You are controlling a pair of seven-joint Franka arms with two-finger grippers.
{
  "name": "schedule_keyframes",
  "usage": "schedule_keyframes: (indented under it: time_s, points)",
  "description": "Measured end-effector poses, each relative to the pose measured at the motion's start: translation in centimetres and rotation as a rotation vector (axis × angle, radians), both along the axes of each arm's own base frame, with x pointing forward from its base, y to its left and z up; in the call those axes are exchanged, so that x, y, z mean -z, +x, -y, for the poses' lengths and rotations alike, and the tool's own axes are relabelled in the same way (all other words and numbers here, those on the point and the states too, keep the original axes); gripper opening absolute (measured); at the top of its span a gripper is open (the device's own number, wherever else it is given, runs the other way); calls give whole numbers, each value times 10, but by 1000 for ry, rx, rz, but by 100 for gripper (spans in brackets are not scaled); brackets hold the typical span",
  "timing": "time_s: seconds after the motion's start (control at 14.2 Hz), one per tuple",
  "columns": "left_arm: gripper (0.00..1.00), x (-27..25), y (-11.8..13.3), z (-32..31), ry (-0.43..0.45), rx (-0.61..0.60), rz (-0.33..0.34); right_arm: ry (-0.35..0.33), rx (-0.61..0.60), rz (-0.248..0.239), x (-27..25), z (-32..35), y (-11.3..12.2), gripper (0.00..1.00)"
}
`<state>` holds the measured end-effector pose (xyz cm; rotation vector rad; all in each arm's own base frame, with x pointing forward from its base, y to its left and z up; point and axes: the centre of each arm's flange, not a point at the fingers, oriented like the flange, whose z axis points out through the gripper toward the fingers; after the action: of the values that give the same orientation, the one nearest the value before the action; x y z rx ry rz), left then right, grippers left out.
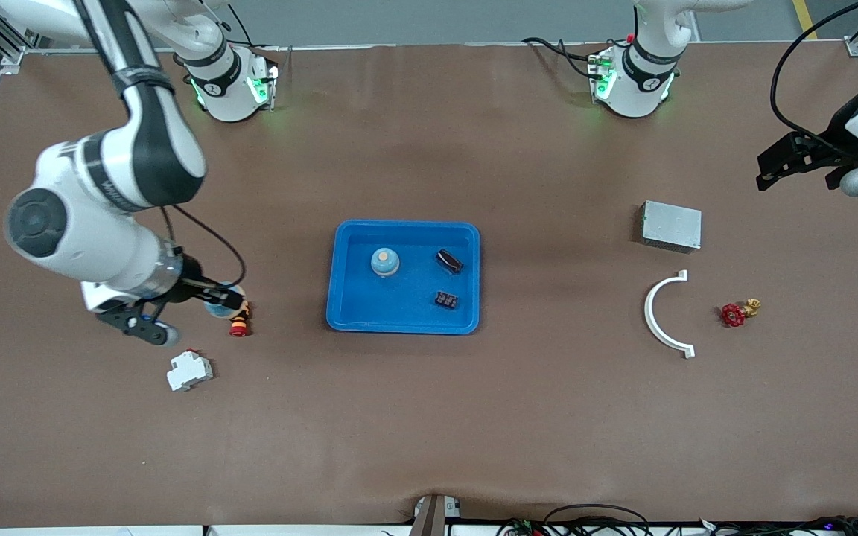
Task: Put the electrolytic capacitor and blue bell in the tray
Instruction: 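Carry the bell with the right gripper over the blue tray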
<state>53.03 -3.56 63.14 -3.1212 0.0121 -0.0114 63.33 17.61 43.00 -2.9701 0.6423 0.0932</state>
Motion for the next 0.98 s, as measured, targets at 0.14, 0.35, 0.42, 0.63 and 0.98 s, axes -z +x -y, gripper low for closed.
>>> schedule_keyframes:
  time_s: [0.14,0.35,0.42,0.63,0.98]
  points:
    - [100,-1,0,-2,0,-3,1,3,53,18,5,-35,-8,65]
    - [100,-1,0,-2,0,-4,1,4,116,19,19,-81,-24,65]
    - [100,-1,0,-2,0,-4,1,3,133,16,25,-95,-30,65]
    - [100,-1,0,-3,0,-5,2,2,184,16,48,-143,-51,65]
    - [100,-1,0,-4,0,-7,3,-86,233,11,114,-206,-97,65]
